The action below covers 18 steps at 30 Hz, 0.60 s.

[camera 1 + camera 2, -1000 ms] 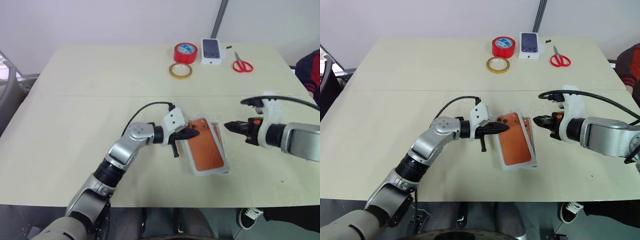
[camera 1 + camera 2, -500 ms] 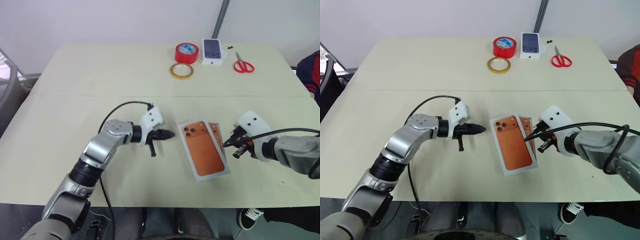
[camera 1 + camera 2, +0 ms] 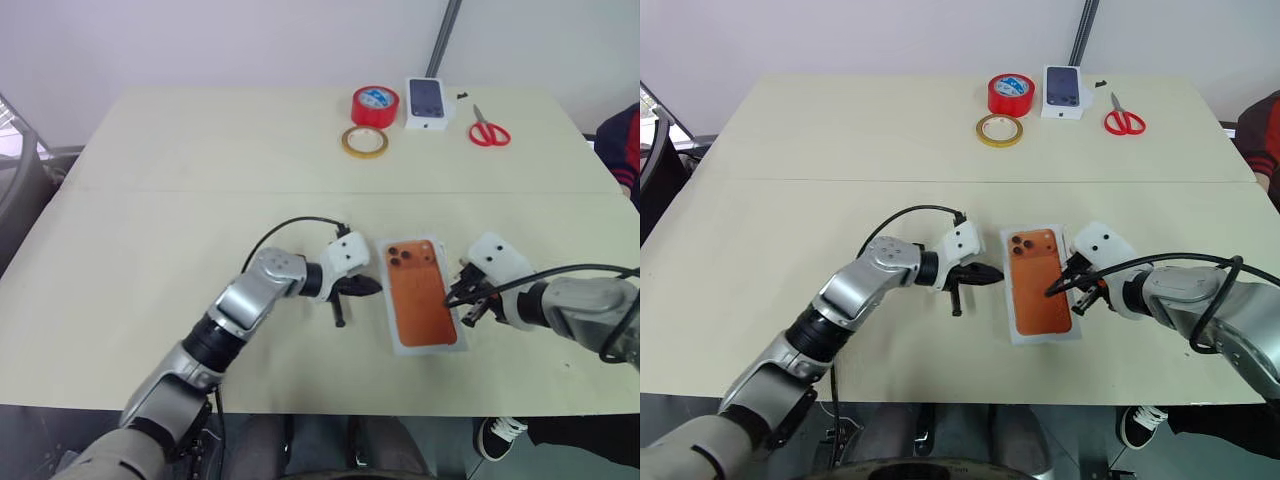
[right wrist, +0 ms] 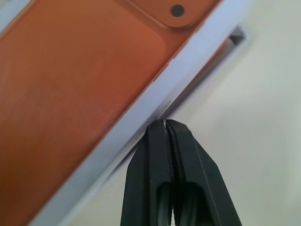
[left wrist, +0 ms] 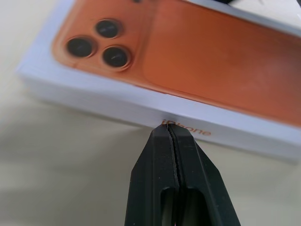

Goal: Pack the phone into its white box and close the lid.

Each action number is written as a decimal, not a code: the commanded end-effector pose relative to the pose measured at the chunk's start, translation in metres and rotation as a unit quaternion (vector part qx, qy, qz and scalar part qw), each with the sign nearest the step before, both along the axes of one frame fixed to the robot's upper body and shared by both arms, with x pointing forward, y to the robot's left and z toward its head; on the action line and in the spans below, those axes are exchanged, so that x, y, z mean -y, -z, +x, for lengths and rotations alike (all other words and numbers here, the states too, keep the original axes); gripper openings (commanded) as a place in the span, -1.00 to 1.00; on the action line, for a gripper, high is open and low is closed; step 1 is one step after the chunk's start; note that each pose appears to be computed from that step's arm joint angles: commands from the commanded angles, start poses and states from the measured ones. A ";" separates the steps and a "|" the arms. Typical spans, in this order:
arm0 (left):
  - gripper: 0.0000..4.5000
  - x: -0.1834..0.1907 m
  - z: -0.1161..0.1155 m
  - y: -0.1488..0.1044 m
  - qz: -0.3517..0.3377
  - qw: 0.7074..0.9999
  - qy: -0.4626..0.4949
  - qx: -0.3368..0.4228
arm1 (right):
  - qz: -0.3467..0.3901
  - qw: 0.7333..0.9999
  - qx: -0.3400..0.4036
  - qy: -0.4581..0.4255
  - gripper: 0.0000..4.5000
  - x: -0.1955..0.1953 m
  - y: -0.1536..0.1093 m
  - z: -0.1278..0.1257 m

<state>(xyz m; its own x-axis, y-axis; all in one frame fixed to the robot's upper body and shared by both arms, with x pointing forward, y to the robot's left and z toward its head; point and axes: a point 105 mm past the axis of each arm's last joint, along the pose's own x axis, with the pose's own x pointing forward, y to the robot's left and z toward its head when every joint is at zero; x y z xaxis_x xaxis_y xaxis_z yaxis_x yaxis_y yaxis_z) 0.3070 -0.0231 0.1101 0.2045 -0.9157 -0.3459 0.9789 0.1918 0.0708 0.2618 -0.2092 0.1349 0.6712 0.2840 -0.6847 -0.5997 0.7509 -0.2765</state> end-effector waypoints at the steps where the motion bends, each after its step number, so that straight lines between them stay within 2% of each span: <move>1: -1.00 0.009 -0.003 -0.020 -0.037 0.999 0.016 0.016 | 0.000 1.000 0.021 -0.013 -0.97 -0.005 -0.009 -0.001; 18: -1.00 0.009 0.000 -0.015 -0.023 1.000 0.017 0.006 | -0.001 1.000 0.023 -0.001 -0.97 -0.001 -0.005 0.003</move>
